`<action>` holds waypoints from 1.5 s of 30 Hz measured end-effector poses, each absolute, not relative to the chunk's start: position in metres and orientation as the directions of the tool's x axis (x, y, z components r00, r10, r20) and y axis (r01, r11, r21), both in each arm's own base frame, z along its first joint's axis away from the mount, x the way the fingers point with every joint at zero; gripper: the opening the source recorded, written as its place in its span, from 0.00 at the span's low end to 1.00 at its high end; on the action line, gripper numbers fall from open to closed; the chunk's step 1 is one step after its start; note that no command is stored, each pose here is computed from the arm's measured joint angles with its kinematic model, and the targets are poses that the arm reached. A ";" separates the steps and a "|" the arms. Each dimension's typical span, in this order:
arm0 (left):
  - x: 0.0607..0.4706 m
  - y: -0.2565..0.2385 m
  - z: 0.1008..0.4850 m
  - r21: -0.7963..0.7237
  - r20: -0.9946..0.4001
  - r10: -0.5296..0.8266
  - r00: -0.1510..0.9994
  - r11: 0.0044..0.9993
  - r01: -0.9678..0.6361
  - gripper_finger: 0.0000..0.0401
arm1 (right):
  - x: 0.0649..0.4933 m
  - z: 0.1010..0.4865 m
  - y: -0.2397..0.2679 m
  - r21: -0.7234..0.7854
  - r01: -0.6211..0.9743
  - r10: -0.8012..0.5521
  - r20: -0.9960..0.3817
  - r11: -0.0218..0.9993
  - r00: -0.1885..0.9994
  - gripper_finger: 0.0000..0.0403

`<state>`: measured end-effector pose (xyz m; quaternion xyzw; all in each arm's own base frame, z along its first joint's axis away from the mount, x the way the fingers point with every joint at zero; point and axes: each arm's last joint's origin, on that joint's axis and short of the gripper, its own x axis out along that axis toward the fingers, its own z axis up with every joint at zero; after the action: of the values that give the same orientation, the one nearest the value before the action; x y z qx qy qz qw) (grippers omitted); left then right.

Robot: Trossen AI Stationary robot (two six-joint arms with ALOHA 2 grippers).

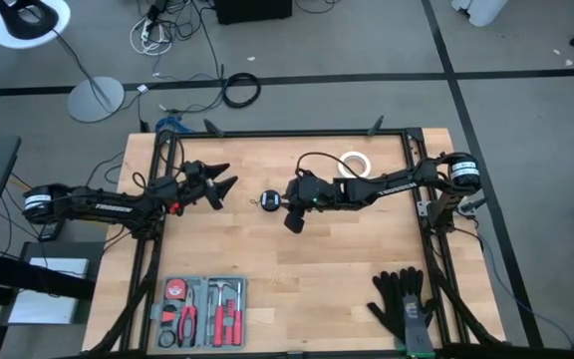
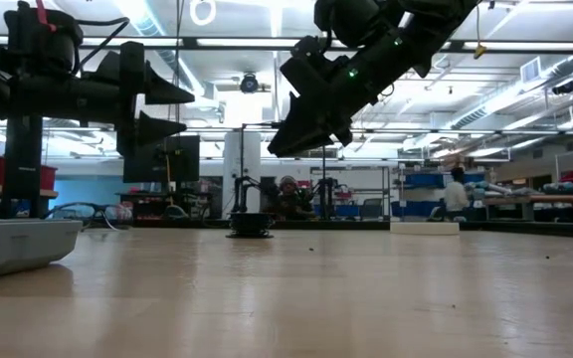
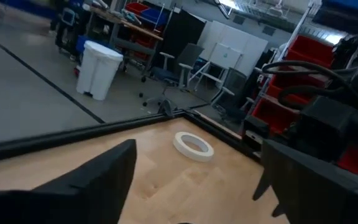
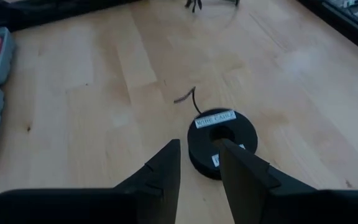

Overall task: Coil cords
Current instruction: Uncoil the black wire from the black spool

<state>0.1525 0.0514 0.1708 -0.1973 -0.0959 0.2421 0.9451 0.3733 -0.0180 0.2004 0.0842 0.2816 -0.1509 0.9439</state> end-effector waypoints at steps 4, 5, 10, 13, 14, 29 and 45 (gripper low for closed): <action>0.153 0.051 0.172 -0.434 0.102 0.472 0.876 0.813 -0.387 0.91 | 0.375 0.202 -0.018 0.080 0.331 -0.238 -0.539 0.940 0.808 0.28; 0.153 0.051 0.174 -0.435 0.118 0.469 0.875 0.817 -0.379 0.91 | 0.375 0.203 -0.018 0.085 0.329 -0.238 -0.525 0.940 0.817 0.28; 0.157 0.051 0.179 -0.445 0.115 0.439 0.891 0.825 -0.349 0.92 | 0.379 0.209 -0.018 0.103 0.323 -0.239 -0.473 0.941 0.848 0.27; 0.167 0.054 0.186 -0.417 0.050 0.421 0.906 0.833 -0.364 0.92 | 0.380 0.212 -0.018 0.115 0.319 -0.240 -0.438 0.941 0.866 0.27; 0.171 0.055 0.188 -0.402 0.004 0.422 0.907 0.831 -0.385 0.92 | 0.381 0.212 -0.018 0.116 0.318 -0.240 -0.434 0.941 0.868 0.27; 0.220 0.085 0.226 -0.092 -0.448 0.375 0.811 0.884 -0.459 0.92 | 0.384 0.207 -0.018 0.102 0.310 -0.238 -0.435 0.945 0.868 0.27; 0.210 0.081 0.204 -0.126 -0.488 0.378 0.787 0.861 -0.492 0.91 | 0.437 0.129 -0.004 -0.186 0.307 -0.359 -0.524 0.933 0.772 0.30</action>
<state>0.2097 0.0813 0.2044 -0.1240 0.2299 0.2322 0.9370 0.4369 -0.0037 0.1292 -0.0449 0.2871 -0.1770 0.9403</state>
